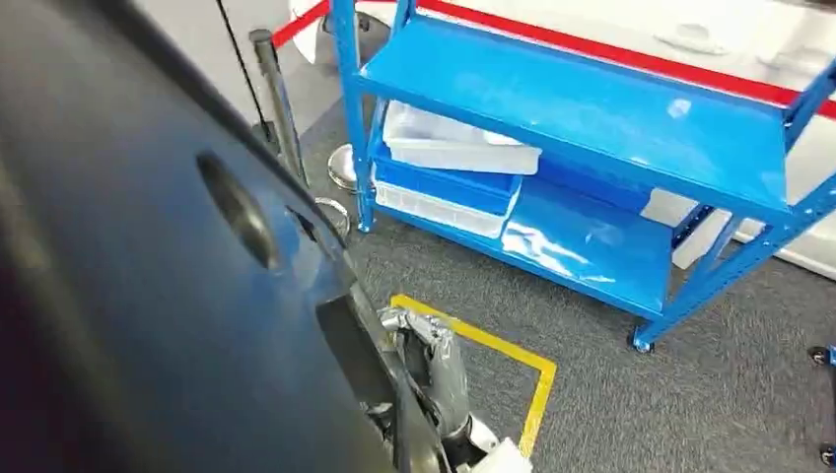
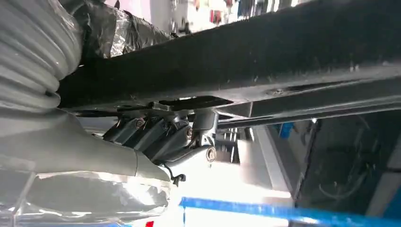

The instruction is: Take the parts from the cabinet and place them on the table.

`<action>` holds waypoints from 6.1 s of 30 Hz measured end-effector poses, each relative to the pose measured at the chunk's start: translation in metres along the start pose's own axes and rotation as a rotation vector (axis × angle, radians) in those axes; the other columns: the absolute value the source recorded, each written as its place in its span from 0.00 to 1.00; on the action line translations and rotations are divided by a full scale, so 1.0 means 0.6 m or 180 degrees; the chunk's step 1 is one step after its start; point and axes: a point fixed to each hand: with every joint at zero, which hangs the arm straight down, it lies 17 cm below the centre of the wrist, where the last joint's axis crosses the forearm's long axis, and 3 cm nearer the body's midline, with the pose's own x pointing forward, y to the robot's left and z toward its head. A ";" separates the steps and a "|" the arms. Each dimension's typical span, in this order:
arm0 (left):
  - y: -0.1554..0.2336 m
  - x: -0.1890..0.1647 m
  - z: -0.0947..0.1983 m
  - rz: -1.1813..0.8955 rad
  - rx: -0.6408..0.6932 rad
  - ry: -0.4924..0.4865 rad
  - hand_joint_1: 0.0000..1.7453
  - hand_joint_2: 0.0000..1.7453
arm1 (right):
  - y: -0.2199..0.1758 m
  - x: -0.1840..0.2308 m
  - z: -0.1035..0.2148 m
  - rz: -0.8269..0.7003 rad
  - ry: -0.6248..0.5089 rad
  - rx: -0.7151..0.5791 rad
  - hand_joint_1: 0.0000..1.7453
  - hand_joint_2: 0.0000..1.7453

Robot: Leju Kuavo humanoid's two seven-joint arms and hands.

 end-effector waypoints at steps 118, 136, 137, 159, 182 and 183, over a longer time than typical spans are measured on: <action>0.009 -0.020 -0.004 -0.0348 -0.0140 0.0078 0.00 1.00 | 0.040 -0.033 0.003 -0.0164 0.0169 0.0238 1.00 1.00; -0.018 -0.048 0.007 -0.0336 -0.0184 0.0329 0.00 1.00 | 0.087 -0.032 -0.026 -0.0094 0.0159 0.0391 1.00 1.00; -0.019 -0.043 0.007 -0.0344 -0.0187 0.0313 0.00 1.00 | 0.089 -0.031 -0.027 -0.0099 0.0148 0.0395 1.00 1.00; -0.011 0.021 0.000 -0.0527 -0.0151 0.0100 0.00 1.00 | 0.108 -0.048 -0.016 -0.0271 0.0241 0.0555 1.00 1.00; -0.027 0.055 0.005 -0.0577 -0.0145 0.0012 0.00 1.00 | 0.103 -0.048 -0.013 -0.0310 0.0256 0.0537 1.00 1.00; -0.029 0.059 0.006 -0.0577 -0.0150 0.0000 0.00 1.00 | 0.102 -0.048 -0.011 -0.0350 0.0264 0.0536 1.00 1.00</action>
